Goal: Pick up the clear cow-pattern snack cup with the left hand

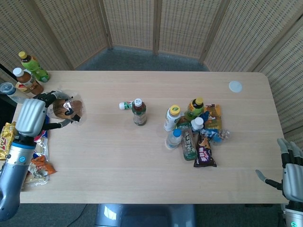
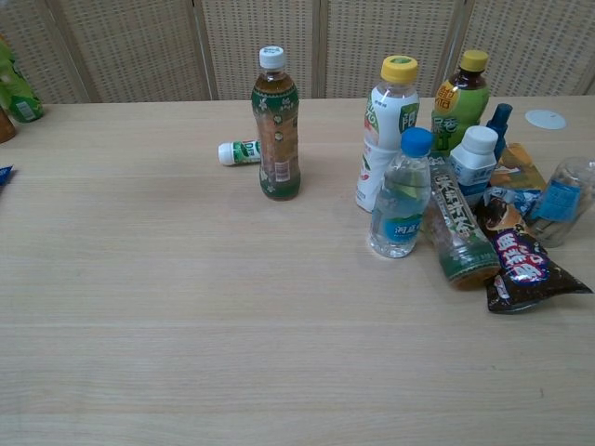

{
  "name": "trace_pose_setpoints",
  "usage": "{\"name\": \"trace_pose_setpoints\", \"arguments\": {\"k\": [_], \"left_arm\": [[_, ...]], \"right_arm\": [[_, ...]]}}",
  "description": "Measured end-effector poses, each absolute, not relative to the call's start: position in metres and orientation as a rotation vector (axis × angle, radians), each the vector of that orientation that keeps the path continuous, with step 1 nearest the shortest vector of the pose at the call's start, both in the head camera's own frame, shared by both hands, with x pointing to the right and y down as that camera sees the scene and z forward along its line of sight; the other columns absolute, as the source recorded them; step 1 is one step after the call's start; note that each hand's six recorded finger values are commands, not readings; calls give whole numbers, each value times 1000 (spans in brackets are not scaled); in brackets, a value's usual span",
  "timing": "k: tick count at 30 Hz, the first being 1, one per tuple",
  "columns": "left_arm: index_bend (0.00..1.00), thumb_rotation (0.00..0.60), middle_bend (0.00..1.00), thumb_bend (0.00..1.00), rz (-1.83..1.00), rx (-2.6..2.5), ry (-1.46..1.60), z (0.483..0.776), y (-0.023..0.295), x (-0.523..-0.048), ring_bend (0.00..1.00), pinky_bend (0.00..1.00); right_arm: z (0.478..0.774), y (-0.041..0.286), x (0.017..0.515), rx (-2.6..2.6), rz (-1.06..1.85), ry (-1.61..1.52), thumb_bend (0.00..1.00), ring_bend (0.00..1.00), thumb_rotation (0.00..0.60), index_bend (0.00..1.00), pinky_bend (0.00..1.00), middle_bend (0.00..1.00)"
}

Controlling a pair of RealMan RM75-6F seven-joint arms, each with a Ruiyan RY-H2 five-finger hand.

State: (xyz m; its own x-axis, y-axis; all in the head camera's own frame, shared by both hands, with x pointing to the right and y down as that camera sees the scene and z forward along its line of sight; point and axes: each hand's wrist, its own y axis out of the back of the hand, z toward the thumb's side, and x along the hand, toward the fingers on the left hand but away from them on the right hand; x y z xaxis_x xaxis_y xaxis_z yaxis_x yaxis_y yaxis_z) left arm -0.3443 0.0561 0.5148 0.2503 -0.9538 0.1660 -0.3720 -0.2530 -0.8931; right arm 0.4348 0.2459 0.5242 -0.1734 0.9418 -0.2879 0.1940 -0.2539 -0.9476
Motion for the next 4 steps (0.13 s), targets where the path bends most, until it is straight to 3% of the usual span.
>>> {"name": "trace_pose_setpoints", "arguments": {"k": [4], "left_arm": [[600, 600, 607, 242, -965, -1777, 1215, 517, 49, -336, 629, 457]], "right_arm": [[523, 246, 437, -1437, 1489, -1350, 149, 0, 526, 0, 0, 0]]}}
